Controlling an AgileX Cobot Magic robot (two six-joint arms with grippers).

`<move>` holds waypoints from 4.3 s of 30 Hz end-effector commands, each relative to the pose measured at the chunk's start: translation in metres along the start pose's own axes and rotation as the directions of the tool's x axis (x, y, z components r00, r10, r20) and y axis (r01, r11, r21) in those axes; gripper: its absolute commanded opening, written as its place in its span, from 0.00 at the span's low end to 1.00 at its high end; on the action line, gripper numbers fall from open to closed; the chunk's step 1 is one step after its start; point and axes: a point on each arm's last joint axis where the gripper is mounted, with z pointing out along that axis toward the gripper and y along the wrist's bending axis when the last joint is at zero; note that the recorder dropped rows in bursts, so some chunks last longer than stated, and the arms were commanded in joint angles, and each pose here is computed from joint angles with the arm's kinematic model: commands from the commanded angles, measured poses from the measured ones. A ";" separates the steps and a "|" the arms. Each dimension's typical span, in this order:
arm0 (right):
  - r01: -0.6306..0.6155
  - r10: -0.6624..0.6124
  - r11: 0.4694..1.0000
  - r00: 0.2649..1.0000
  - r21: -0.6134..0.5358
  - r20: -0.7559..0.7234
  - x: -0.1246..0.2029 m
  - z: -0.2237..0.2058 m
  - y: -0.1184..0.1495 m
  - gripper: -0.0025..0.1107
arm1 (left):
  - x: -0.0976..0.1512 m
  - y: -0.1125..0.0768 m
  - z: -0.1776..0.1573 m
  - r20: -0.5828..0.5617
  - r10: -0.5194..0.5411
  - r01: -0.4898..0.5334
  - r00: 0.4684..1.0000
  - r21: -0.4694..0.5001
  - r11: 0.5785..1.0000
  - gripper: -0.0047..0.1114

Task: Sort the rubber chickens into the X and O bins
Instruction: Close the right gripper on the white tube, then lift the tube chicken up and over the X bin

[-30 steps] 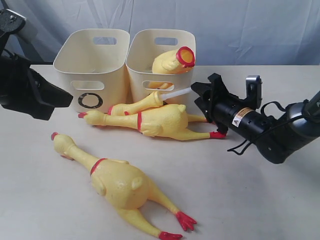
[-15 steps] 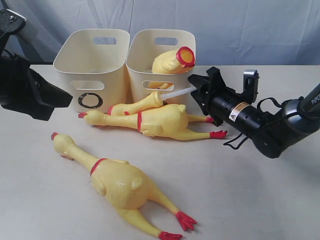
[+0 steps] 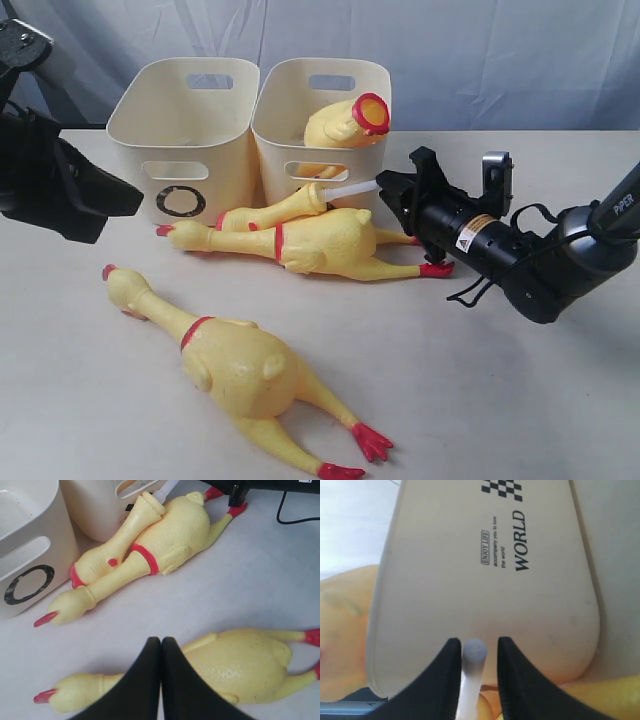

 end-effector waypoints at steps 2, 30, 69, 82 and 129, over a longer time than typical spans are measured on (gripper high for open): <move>0.001 0.000 1.000 1.000 -0.004 0.012 -0.002 0.001 0.000 0.24 | -0.003 0.000 -0.001 0.012 0.003 -0.003 1.000 -0.003 1.000 0.04; 0.011 -0.011 1.000 1.000 -0.020 0.005 -0.003 0.004 0.004 0.18 | -0.003 0.000 -0.001 0.009 0.006 -0.006 1.000 -0.004 1.000 0.04; 0.046 -0.066 0.977 0.994 -0.207 -0.091 -0.001 -0.001 0.051 0.01 | -0.002 0.000 -0.001 0.003 0.011 -0.011 1.000 -0.005 1.000 0.04; 0.093 -0.137 0.948 0.982 -0.304 -0.127 -0.002 -0.011 0.092 0.01 | -0.002 0.000 -0.001 0.003 0.011 -0.011 1.000 -0.005 1.000 0.04; 0.668 -0.604 0.739 0.714 -0.085 0.355 -0.061 -0.008 0.185 0.01 | -0.002 0.000 -0.001 0.004 0.011 -0.011 1.000 -0.007 1.000 0.04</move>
